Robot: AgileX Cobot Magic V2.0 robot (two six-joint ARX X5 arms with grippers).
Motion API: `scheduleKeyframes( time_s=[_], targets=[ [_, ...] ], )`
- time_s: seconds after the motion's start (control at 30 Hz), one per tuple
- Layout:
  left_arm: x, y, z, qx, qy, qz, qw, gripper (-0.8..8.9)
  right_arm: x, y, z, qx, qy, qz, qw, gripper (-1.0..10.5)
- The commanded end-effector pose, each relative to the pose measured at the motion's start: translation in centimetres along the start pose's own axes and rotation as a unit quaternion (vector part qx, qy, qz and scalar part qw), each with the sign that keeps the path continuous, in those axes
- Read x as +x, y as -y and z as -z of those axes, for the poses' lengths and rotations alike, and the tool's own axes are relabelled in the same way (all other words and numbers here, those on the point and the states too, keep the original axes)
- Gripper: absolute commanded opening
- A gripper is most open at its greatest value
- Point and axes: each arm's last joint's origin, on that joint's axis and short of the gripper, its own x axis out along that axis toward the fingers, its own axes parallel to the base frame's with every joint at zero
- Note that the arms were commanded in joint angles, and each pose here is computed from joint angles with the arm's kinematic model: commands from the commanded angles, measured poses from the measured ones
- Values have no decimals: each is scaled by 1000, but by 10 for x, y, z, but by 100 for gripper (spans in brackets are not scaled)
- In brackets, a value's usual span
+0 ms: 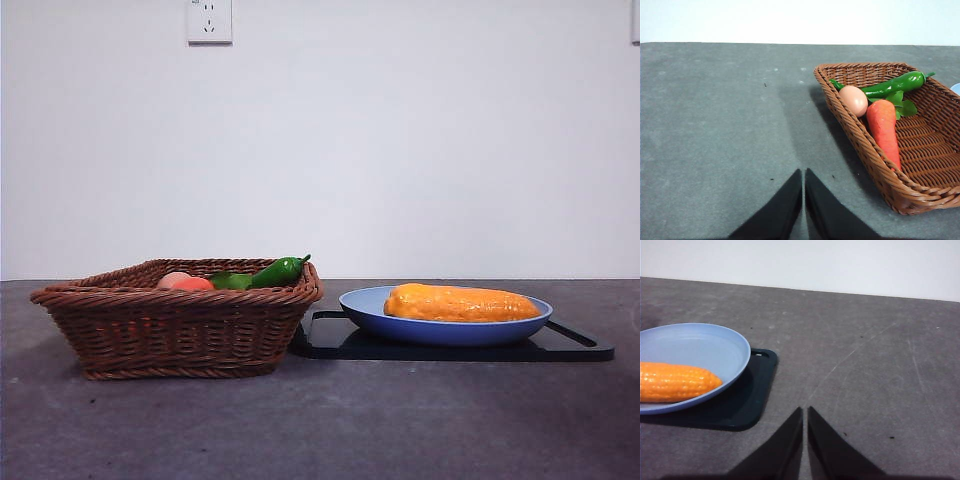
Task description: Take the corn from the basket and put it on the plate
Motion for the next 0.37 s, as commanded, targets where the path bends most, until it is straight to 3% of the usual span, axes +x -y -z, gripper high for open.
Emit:
scheduleKeyframes(
  time_s=[0.03, 0.37],
  targets=[
    [2, -1, 9, -8, -18, -3, 1000, 8, 0, 0, 2, 4, -5, 0, 1000, 2],
    [2, -1, 9, -8, -18, -3, 1000, 8, 0, 0, 1, 3, 0, 0, 1000, 2]
  ],
)
